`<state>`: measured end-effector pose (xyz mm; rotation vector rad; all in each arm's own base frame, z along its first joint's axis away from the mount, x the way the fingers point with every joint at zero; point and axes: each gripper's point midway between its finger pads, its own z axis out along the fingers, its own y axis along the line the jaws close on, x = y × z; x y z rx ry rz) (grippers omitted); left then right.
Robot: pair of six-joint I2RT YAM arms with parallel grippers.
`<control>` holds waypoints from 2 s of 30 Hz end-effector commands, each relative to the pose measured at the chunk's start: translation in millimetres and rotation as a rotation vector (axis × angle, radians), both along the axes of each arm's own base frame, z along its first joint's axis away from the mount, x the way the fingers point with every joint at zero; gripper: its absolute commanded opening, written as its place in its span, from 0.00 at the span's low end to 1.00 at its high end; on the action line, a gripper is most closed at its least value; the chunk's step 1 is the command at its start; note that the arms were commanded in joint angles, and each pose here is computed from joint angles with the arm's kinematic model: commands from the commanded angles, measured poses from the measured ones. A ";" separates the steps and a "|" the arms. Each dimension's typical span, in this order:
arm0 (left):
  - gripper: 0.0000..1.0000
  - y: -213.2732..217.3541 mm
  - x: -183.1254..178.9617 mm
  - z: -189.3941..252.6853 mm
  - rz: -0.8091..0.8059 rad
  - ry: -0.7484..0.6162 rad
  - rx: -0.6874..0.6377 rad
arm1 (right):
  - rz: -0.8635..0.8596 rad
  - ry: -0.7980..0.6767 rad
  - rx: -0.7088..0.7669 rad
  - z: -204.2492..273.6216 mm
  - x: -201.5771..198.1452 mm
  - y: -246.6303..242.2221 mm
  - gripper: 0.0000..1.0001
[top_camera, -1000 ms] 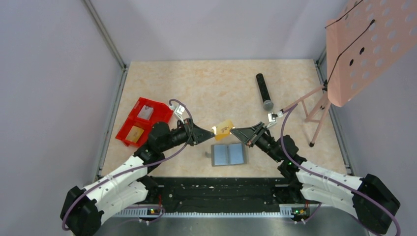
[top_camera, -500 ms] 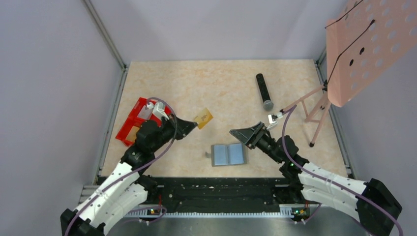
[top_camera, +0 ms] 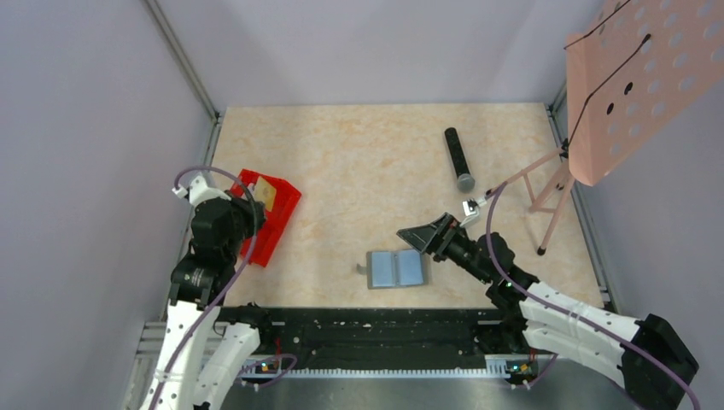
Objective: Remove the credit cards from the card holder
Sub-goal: Place the credit card in the storage box.
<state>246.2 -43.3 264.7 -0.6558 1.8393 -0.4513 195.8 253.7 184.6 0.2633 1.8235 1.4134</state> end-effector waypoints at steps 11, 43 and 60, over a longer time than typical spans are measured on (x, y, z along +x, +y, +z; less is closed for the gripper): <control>0.00 83.7 -20.8 -59.5 0.306 0.400 0.168 | 0.092 -0.021 -0.042 13.2 26.9 2.6 0.99; 0.00 97.0 -0.2 -153.3 0.245 0.658 -0.070 | 0.142 -0.007 -0.035 14.2 42.0 5.0 0.99; 0.00 123.8 -0.9 -162.3 0.335 0.712 -0.003 | 0.135 -0.012 -0.037 16.0 46.3 5.1 0.99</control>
